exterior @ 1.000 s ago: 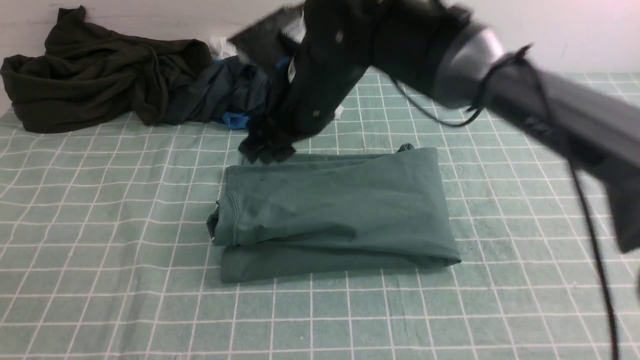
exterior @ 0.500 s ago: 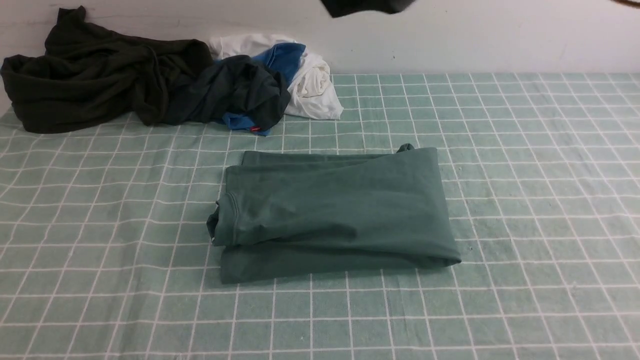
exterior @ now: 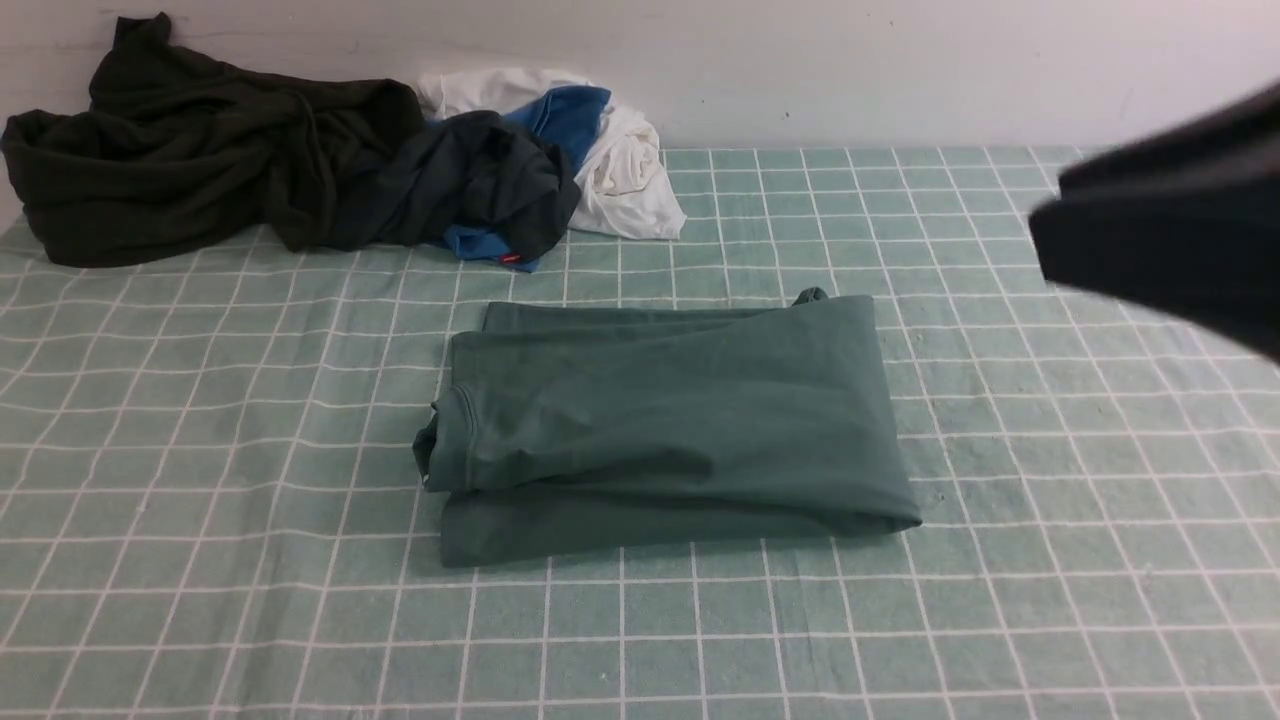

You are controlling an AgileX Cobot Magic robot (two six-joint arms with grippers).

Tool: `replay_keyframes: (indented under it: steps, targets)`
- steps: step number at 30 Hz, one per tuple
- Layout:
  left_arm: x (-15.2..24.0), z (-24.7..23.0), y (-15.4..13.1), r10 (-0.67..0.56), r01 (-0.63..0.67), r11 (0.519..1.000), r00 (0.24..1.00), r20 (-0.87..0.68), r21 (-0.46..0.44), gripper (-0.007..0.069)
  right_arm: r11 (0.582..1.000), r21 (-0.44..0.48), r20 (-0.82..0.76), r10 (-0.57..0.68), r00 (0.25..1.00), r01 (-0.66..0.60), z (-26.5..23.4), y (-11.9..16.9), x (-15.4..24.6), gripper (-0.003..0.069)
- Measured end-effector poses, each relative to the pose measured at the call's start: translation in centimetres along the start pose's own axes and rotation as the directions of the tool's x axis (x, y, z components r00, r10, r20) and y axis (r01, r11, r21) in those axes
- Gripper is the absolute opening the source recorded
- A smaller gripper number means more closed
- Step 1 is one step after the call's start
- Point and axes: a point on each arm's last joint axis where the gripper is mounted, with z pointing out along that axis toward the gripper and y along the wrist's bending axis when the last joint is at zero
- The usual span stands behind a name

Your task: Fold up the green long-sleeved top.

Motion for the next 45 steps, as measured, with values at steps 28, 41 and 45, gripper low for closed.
replay_keyframes:
  steps: [28, 41, 45]
  targets:
    - [0.0, 0.0, 0.0, 0.000, 0.000, 1.000, 1.000, 0.000, 0.000, -0.0003, 0.922, 0.334, 0.332, 0.079, 0.940, -0.196, -2.0, -2.3, 13.1, -0.0014]
    - [0.0, 0.0, 0.0, 0.000, 0.000, 1.000, 1.000, -0.001, 0.000, -0.0003, 0.632, 0.610, 0.517, 0.139, 0.844, -0.478, 0.2, -2.7, 27.8, -0.0014]
    - [0.0, 0.0, 0.0, 0.000, 0.000, 1.000, 1.000, -0.001, 0.000, -0.0003, 0.577, 0.657, 0.486, 0.170, 0.857, -0.486, 0.2, -2.9, 28.6, -0.0014]
